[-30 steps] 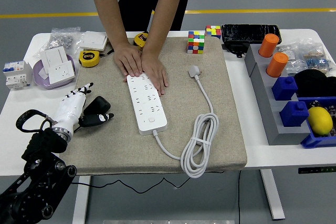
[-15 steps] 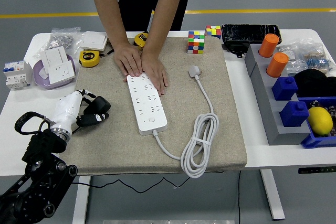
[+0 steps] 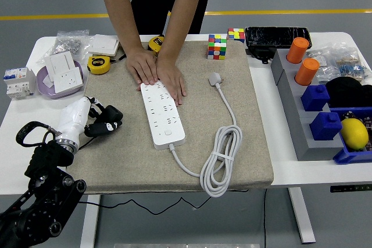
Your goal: Pick up the plug,place it near the board,insert it into the board,press the button
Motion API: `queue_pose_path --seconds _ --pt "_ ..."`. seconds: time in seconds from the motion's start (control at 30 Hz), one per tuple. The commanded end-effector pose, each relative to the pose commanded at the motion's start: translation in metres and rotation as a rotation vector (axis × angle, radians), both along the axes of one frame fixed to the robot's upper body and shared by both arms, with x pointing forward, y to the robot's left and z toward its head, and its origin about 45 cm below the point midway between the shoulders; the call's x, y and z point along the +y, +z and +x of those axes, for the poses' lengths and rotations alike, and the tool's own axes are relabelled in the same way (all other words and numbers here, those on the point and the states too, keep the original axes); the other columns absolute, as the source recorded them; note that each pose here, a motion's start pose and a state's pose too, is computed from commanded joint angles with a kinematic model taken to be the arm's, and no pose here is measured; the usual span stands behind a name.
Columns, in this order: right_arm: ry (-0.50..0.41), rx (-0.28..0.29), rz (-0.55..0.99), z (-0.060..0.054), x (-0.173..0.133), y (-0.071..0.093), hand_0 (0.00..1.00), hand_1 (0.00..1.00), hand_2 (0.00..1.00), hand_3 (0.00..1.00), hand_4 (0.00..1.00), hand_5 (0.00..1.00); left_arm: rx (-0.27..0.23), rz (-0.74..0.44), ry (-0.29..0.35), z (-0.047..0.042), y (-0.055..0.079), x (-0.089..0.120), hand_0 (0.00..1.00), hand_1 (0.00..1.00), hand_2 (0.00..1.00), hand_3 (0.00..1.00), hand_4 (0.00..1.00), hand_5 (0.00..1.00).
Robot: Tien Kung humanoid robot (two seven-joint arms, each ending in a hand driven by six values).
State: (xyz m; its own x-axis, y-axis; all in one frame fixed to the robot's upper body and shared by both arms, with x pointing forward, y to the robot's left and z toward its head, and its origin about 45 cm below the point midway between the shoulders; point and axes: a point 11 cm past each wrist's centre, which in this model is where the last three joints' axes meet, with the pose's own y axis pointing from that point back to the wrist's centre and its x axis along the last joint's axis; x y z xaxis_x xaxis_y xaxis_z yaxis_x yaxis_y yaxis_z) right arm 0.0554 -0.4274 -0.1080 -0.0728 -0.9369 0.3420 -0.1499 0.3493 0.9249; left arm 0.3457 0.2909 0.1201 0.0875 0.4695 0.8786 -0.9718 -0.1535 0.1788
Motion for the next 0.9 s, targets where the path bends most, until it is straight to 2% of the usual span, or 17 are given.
queue_pose_path --seconds 0.07,0.1,0.27,0.3,0.37,0.47,0.6,0.67,0.73,0.87,0.9 --pt "-0.001 -0.001 0.0 0.0 0.0 0.0 0.798 0.704 0.712 0.752 0.998 0.948 -0.011 0.001 -0.002 0.0002 0.001 0.0 0.529 0.392 0.311 0.324 0.458 0.313" --pt "-0.002 -0.001 0.0 0.0 0.0 0.0 0.798 0.704 0.712 0.752 0.998 0.956 -0.018 0.003 -0.003 0.0006 0.002 -0.001 0.495 0.368 0.303 0.324 0.435 0.251" --pt "-0.002 -0.003 0.001 0.001 0.001 0.0 0.798 0.704 0.712 0.752 0.998 0.956 -0.041 0.011 -0.019 0.0049 0.01 -0.004 0.495 0.368 0.303 0.324 0.435 0.251" --pt "-0.002 -0.004 0.0 0.002 0.0 0.0 0.799 0.704 0.712 0.752 0.998 0.964 -0.05 0.015 -0.029 0.0068 0.013 -0.006 0.498 0.366 0.299 0.324 0.401 0.212" --pt "-0.003 -0.004 0.0 0.002 0.0 0.0 0.799 0.704 0.712 0.752 0.998 0.964 -0.061 0.02 -0.042 0.0089 0.017 -0.008 0.498 0.366 0.299 0.324 0.401 0.212" --pt "-0.004 -0.005 0.0 0.002 0.0 0.0 0.799 0.704 0.712 0.752 0.998 0.964 -0.095 0.046 -0.09 0.0174 0.028 -0.015 0.498 0.366 0.299 0.324 0.401 0.212" --pt "-0.004 -0.006 -0.001 0.003 0.0 0.0 0.795 0.704 0.712 0.752 0.998 0.966 -0.146 0.092 -0.192 0.0312 0.048 -0.028 0.499 0.365 0.297 0.323 0.394 0.199" --pt "-0.003 -0.006 -0.002 0.003 -0.001 0.001 0.795 0.704 0.712 0.752 0.998 0.966 -0.162 0.133 -0.311 0.0402 0.059 -0.041 0.499 0.365 0.297 0.323 0.394 0.199" --pt "-0.002 -0.006 -0.004 0.004 -0.002 0.001 0.795 0.704 0.712 0.752 0.998 0.969 -0.177 0.168 -0.409 0.0456 0.066 -0.055 0.514 0.379 0.298 0.321 0.388 0.178" --pt "0.002 -0.007 -0.007 0.005 -0.003 0.002 0.795 0.704 0.712 0.752 0.998 0.969 -0.191 0.216 -0.518 0.0494 0.074 -0.074 0.514 0.379 0.298 0.321 0.388 0.178" --pt "0.003 -0.007 -0.008 0.006 -0.003 0.002 0.795 0.704 0.711 0.752 0.998 0.971 -0.194 0.239 -0.554 0.0511 0.076 -0.081 0.511 0.394 0.302 0.318 0.39 0.144"
